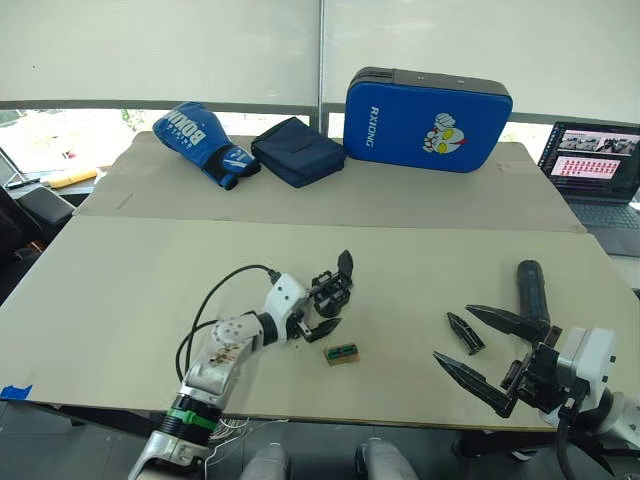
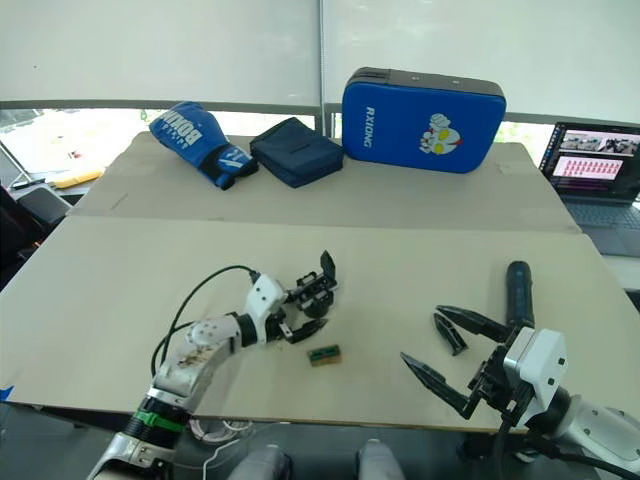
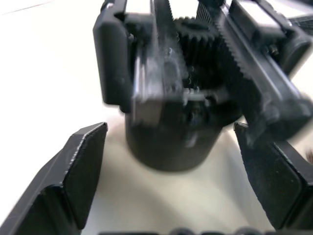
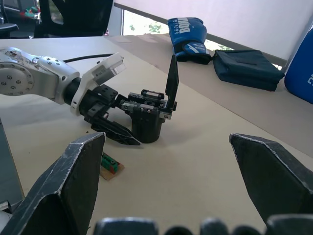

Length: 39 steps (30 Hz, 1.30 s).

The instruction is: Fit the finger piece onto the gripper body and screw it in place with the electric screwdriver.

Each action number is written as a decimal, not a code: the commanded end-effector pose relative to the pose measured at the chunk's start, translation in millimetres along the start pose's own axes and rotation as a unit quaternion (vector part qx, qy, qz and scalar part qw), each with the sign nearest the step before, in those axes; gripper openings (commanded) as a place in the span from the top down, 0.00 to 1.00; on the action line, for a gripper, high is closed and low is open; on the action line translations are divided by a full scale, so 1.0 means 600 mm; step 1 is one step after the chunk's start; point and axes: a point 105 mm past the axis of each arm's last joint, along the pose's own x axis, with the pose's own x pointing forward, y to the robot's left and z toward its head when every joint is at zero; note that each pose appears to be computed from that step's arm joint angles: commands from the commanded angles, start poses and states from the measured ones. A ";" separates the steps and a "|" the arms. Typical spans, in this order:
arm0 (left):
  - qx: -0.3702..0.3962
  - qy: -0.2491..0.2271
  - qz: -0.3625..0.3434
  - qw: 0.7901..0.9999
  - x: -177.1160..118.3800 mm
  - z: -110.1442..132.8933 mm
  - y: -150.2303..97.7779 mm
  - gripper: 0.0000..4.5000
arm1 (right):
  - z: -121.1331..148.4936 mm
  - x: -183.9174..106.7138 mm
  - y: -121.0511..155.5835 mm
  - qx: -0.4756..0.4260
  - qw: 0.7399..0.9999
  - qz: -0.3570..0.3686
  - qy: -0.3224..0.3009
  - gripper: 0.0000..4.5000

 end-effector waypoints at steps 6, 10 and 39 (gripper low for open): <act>0.037 0.003 -0.077 0.996 -0.022 0.015 0.040 0.01 | 0.018 0.003 0.004 -0.010 1.000 0.001 -0.017 0.00; 0.047 0.001 -0.123 0.991 -0.015 0.025 0.053 0.01 | 0.018 0.003 0.004 -0.009 1.000 -0.001 -0.016 0.00; 0.100 -0.066 -0.200 0.972 0.021 0.046 0.030 0.48 | 0.017 0.004 0.005 -0.010 1.000 -0.012 -0.014 0.00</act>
